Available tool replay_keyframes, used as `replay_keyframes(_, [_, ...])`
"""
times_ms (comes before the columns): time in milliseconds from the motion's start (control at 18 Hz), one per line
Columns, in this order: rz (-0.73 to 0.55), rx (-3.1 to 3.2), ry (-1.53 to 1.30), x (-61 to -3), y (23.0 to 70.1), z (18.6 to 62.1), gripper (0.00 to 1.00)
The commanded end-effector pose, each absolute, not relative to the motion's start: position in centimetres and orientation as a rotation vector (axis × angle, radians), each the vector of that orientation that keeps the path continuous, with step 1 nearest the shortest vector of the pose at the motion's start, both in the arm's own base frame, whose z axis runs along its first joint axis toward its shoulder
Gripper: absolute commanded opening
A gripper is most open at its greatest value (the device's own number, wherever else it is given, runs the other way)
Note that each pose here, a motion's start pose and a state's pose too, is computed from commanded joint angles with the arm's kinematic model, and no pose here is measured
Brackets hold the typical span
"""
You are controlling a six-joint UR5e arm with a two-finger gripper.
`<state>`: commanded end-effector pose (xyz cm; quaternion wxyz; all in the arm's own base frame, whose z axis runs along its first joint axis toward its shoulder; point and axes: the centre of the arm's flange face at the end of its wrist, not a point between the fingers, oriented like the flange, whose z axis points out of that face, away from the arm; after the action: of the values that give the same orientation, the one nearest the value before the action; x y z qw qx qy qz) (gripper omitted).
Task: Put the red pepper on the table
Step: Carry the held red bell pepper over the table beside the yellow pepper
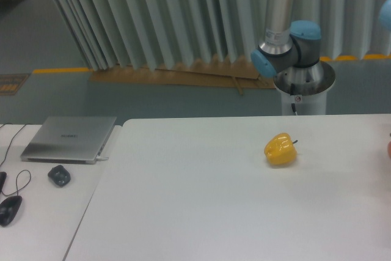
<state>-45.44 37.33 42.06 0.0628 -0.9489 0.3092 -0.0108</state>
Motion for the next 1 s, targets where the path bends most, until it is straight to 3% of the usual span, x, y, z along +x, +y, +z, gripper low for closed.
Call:
replay_keyframes(333, [0.092,-2.865,0.89,-40.3,44.9,41.4,0.56])
replay_keyframes(1000, [0.25,-2.906,0.93,-40.5,49.6,36.4,0.56])
